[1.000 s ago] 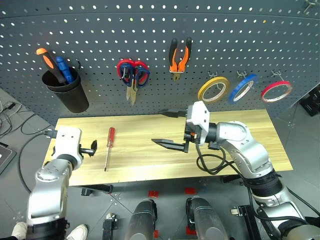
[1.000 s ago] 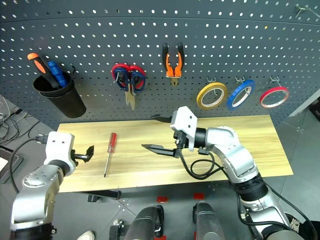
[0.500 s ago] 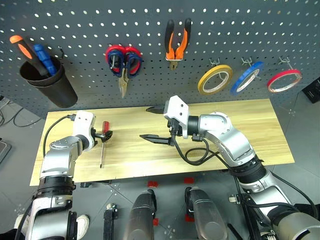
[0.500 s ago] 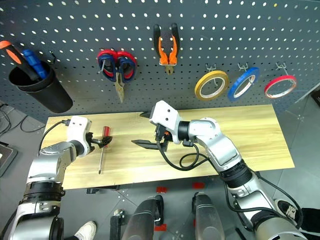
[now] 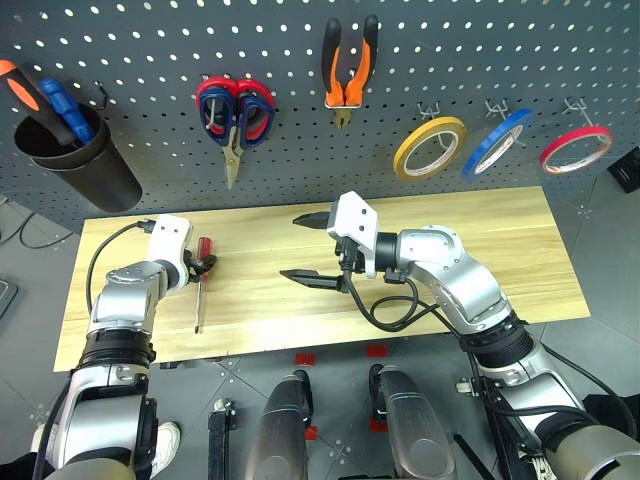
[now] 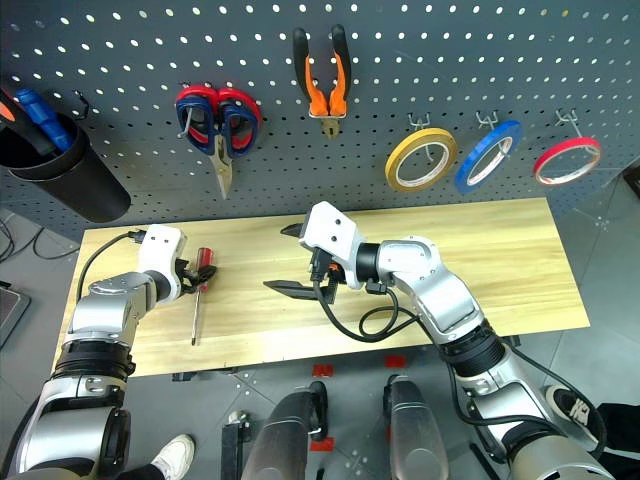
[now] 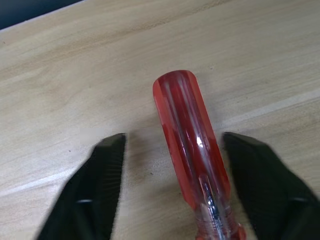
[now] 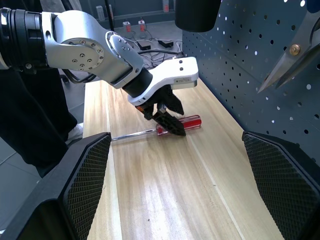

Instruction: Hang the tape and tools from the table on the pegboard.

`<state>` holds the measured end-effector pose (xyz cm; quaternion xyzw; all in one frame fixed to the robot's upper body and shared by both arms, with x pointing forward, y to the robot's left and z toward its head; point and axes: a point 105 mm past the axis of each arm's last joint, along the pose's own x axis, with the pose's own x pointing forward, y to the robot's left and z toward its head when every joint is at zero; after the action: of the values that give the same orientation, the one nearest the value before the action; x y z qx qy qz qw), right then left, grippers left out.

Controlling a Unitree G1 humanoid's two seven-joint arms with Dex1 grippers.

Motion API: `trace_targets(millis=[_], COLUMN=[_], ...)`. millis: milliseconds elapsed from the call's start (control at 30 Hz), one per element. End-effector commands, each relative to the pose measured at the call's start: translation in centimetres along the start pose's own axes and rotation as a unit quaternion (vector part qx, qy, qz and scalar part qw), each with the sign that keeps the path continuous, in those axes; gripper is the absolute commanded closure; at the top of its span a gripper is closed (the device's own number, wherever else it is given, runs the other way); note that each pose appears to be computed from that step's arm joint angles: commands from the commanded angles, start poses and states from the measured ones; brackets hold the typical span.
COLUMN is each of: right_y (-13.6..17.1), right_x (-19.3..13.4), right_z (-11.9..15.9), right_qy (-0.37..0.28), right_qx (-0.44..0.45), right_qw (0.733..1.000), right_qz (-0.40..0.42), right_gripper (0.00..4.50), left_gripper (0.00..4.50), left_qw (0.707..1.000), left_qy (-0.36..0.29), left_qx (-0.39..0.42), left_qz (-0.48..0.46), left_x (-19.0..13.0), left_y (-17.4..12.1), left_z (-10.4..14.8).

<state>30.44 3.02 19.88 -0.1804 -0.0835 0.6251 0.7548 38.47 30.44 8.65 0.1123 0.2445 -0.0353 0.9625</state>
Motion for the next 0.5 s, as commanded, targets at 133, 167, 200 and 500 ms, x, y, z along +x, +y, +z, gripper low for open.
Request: trace_targets(millis=[133,167,200,500], right_y=[-0.2,-0.2,-0.2,-0.4], right_x=[0.0,0.1,0.1,-0.5], right_z=[1.2,1.2,1.2,1.6], right_qy=[-0.016,-0.016,-0.016,-0.034], right_qx=[-0.018,-0.018,-0.018,-0.009], right_qw=[1.000,1.000,1.000,0.999], right_qz=[-0.005,-0.005,-0.005,-0.006], right_gripper=[0.00,0.00,0.00,0.00], left_gripper=[3.59,3.59,3.59,3.59], left_qw=[1.000,1.000,1.000,0.999], left_qy=[0.019,0.019,0.019,-0.001], left_qx=[0.007,0.008,0.008,0.053], left_qz=[0.007,0.007,0.008,-0.007], left_x=[-0.3,-0.2,-0.2,-1.6], left_y=[0.6,0.6,0.6,-0.6], left_z=[-0.8,-0.7,-0.6,0.1])
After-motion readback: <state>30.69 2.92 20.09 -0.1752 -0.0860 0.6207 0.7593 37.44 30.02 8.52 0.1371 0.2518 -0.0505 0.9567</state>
